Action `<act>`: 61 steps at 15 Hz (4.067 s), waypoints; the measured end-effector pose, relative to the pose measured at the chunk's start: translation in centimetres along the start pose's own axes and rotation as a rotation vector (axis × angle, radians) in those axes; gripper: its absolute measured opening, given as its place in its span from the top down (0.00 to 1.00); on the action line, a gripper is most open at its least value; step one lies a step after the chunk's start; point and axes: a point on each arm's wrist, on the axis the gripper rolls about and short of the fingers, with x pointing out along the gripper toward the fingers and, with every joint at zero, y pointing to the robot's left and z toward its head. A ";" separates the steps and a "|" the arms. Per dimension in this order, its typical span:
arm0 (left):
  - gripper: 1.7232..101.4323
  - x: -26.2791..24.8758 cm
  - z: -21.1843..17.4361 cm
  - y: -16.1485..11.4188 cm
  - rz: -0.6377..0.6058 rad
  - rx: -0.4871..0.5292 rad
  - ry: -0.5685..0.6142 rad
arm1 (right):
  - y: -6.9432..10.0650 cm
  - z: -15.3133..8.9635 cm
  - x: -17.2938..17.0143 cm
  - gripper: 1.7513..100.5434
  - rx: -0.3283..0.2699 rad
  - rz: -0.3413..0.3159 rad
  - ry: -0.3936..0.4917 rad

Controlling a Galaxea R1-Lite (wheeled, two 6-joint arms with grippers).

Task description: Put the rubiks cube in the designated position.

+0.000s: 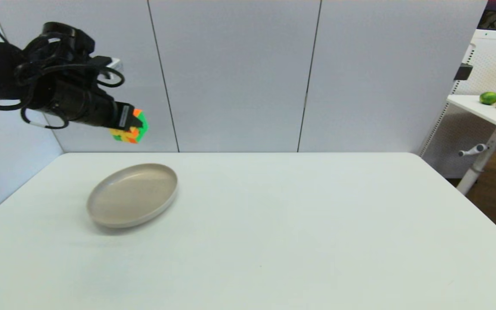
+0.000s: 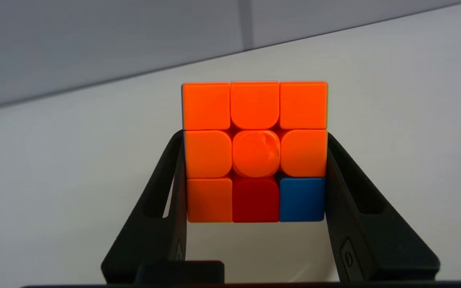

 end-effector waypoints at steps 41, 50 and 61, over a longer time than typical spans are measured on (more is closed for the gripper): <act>0.08 -18.1 -15.7 1.4 0.049 -0.112 -0.147 | 0.0 0.0 0.0 0.03 0.000 0.000 0.000; 0.05 -20.0 -36.0 -4.8 0.070 -0.084 -0.551 | 0.0 0.0 0.0 0.03 0.000 0.000 0.000; 0.04 -19.7 -38.0 -5.1 0.116 -0.179 -0.603 | 0.0 0.0 0.0 0.03 -0.001 -0.001 0.000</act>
